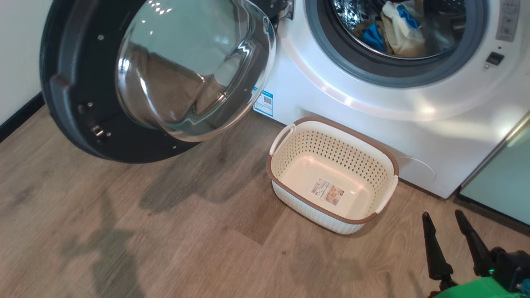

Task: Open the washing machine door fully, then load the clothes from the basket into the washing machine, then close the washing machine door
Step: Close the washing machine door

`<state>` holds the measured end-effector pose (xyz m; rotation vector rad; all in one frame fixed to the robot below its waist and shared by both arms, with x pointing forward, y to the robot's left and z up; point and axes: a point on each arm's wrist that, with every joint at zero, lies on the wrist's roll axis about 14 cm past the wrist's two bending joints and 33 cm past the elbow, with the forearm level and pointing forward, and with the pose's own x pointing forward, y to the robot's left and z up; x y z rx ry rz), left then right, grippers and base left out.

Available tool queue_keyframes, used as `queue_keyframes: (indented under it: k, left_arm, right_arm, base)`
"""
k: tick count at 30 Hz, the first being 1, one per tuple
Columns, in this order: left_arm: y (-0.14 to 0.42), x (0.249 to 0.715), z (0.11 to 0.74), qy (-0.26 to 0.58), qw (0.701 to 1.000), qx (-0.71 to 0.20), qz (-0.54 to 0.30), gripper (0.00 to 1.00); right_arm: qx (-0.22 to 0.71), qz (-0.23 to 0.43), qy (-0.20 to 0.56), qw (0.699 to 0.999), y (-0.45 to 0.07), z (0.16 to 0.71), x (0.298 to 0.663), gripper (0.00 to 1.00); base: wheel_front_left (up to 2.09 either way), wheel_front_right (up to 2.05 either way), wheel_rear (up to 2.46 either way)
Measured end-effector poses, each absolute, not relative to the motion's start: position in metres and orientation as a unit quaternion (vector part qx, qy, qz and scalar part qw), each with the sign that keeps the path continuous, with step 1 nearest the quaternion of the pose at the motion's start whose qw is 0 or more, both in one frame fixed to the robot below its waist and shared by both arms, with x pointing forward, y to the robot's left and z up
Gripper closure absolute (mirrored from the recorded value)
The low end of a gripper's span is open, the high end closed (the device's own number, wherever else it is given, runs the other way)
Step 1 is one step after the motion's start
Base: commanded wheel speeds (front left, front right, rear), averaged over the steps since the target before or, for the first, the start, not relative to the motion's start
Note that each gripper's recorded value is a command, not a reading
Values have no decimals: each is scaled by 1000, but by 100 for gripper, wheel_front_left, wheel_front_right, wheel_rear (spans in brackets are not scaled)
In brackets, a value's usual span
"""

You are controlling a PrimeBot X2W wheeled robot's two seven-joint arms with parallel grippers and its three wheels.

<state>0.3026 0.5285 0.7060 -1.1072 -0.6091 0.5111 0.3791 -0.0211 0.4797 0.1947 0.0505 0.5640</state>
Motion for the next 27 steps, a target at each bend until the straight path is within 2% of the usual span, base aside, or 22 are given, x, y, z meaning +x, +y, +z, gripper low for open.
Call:
queue_keyframes:
  k: [9, 27]
  left_arm:
    - [521, 332, 656, -195, 780, -537, 254, 100]
    - [484, 375, 593, -60, 801, -551, 228, 100]
  right_arm:
    - [94, 268, 32, 958, -31, 473, 386, 0]
    - [97, 260, 37, 960, -37, 468, 400, 0]
  base:
    - [0, 0, 0]
    - [0, 0, 0]
